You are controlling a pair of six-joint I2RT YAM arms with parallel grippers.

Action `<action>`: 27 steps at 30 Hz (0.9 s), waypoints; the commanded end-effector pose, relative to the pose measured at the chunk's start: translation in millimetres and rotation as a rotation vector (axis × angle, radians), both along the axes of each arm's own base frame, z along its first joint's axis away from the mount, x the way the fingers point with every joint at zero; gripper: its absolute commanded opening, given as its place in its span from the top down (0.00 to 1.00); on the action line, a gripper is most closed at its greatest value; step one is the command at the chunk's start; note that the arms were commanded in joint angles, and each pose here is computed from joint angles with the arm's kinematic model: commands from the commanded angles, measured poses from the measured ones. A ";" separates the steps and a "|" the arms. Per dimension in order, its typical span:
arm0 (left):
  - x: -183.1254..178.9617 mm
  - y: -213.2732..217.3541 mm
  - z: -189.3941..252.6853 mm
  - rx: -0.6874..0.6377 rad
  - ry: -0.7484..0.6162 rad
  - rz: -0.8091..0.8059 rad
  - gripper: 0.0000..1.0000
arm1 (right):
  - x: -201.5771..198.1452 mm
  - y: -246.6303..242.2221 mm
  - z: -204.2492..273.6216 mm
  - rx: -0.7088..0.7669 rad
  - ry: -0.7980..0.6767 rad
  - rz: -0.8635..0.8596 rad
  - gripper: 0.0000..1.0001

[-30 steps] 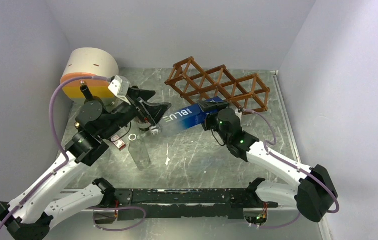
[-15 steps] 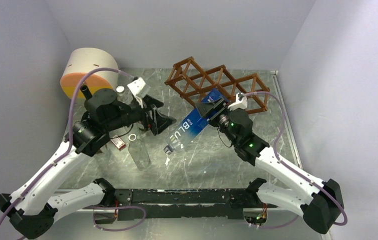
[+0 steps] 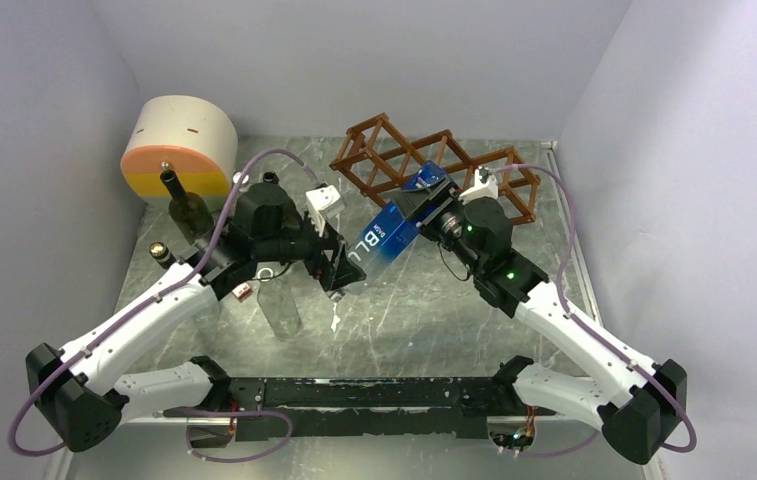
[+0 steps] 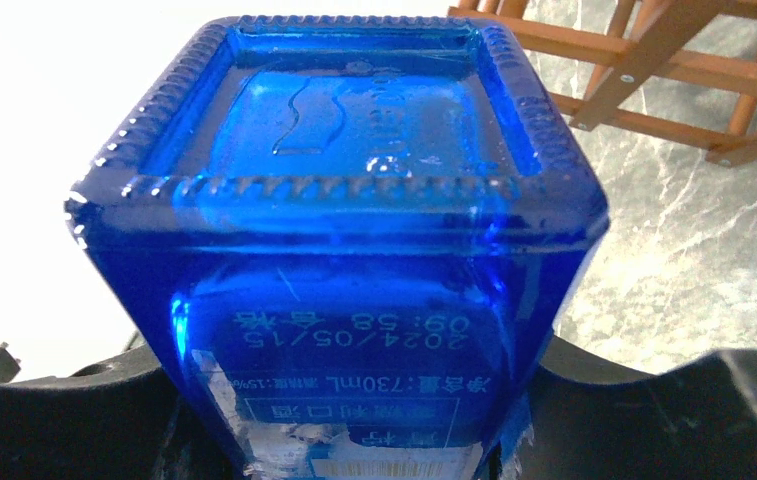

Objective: Put the wine bottle on the wine rack

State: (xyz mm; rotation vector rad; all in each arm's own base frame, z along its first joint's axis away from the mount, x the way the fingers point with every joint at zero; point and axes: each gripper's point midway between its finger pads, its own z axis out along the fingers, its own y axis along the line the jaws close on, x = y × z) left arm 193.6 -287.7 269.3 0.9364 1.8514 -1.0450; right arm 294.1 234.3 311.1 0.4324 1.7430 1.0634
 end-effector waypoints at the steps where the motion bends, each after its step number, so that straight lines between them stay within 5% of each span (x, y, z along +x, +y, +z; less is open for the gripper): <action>1: -5.7 -5.0 -23.3 0.036 0.046 -0.043 0.03 | -0.2 0.0 71.4 0.202 -0.119 0.025 1.00; 19: 8.8 -23.7 -18.7 -0.025 0.063 0.007 0.24 | 0.1 12.1 51.4 0.260 -0.026 0.128 1.00; 27: 1.5 -35.3 -30.1 0.009 0.069 -0.009 0.21 | -2.8 14.5 47.6 0.280 0.013 0.151 1.00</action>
